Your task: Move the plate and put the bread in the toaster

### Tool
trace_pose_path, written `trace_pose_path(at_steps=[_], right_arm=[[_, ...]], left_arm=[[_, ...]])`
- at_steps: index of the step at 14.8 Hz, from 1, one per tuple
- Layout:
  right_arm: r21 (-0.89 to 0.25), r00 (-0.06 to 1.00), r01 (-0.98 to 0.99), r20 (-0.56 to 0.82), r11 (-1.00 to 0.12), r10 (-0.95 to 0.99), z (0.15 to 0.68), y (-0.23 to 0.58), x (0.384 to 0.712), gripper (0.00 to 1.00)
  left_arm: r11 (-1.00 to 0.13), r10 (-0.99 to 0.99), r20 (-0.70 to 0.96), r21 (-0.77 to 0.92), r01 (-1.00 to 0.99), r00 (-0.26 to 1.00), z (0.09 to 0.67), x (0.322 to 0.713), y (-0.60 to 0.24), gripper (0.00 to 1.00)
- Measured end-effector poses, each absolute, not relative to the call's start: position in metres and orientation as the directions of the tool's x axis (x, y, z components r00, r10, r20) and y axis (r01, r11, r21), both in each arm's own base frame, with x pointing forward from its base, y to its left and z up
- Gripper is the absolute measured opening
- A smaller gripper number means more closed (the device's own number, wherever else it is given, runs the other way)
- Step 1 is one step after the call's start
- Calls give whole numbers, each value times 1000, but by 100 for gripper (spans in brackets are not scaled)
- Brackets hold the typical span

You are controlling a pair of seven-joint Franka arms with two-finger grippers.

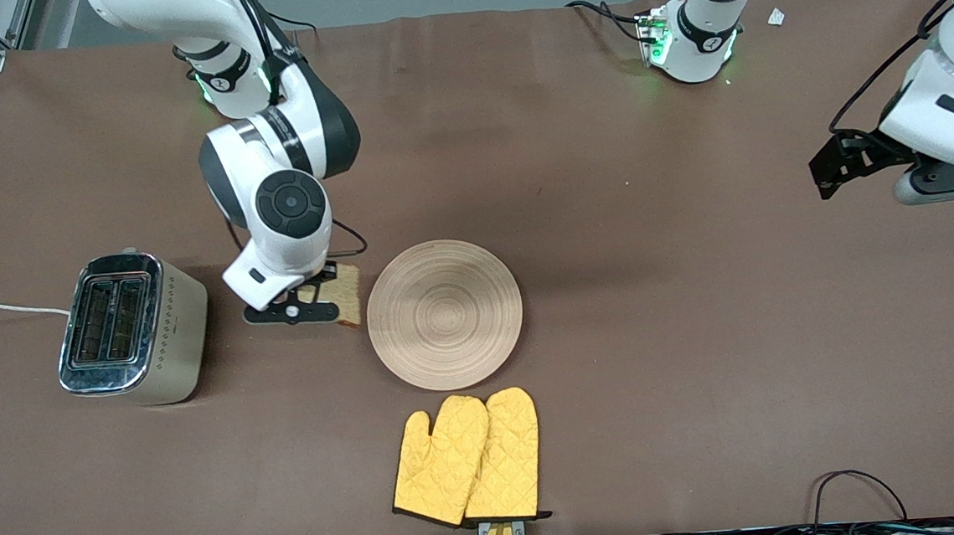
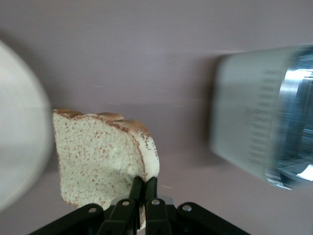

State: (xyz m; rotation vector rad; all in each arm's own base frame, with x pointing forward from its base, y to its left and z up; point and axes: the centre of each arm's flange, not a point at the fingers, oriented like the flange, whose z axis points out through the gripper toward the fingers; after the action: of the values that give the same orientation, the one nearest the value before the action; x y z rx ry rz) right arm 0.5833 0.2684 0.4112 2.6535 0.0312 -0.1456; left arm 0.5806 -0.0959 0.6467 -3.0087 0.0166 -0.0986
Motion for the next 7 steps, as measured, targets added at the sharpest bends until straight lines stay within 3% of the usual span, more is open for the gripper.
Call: trace_pose_path(at_steps=[7], right_arm=[[810,999,44,-49,-585,7,427,208,596,6]], left_arm=[[-997,24,50,-75,27,998,673,542,-77,100]])
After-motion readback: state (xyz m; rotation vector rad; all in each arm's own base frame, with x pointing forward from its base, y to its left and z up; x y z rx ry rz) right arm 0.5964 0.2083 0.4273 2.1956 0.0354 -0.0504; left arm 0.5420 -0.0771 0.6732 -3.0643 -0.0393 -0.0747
